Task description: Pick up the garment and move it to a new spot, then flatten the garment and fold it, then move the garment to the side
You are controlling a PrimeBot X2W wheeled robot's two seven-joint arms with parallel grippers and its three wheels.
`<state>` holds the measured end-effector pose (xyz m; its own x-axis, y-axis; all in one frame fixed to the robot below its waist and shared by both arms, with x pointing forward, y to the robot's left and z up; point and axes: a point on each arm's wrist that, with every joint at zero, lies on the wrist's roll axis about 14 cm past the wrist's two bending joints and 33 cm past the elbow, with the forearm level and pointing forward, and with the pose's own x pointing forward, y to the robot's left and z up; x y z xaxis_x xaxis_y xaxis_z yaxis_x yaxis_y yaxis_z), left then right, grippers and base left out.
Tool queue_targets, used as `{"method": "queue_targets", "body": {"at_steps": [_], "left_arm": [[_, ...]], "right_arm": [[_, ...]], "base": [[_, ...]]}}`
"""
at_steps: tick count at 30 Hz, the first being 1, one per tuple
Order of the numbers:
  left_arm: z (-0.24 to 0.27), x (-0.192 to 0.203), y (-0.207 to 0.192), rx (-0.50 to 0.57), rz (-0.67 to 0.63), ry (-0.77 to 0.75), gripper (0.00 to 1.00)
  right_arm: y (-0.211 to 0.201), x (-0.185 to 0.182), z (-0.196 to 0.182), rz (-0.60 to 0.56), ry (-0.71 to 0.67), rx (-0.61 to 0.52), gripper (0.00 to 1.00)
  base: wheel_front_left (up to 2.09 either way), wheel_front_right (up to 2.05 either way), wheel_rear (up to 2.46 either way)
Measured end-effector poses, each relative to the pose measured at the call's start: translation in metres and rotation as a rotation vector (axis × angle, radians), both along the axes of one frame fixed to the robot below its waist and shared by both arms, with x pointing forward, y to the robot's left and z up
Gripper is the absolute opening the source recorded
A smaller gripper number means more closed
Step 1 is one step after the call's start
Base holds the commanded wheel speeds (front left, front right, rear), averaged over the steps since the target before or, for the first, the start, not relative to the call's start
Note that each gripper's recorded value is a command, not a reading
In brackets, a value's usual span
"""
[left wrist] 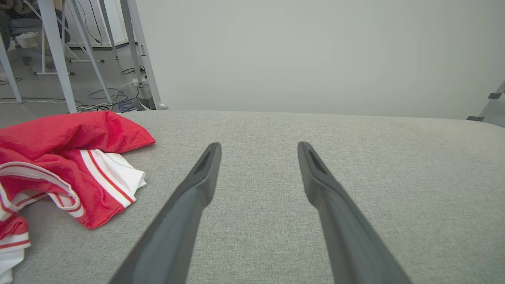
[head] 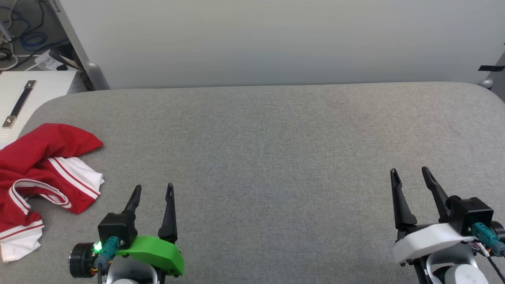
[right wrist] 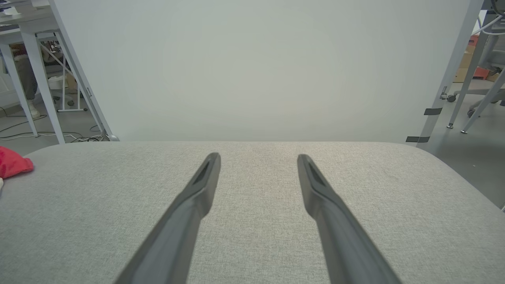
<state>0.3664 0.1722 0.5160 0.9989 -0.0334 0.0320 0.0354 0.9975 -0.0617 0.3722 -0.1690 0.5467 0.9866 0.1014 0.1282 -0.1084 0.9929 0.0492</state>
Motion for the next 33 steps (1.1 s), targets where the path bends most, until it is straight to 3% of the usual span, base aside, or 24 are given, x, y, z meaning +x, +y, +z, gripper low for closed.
{"method": "queue_targets", "body": {"at_steps": [20, 33], "left_arm": [[-0.004, -0.002, 0.000, -0.032, -0.001, -0.012, 1.00], [-0.012, -0.016, 0.023, -0.056, 0.072, -0.002, 1.00]], "right_arm": [[0.002, 0.002, 0.003, 0.005, -0.032, 0.029, 1.00], [0.035, 0.014, -0.008, 0.102, -0.015, 0.017, 1.00]], "base": [[0.00, 0.00, 0.00], [0.00, 0.00, 0.00]]}}
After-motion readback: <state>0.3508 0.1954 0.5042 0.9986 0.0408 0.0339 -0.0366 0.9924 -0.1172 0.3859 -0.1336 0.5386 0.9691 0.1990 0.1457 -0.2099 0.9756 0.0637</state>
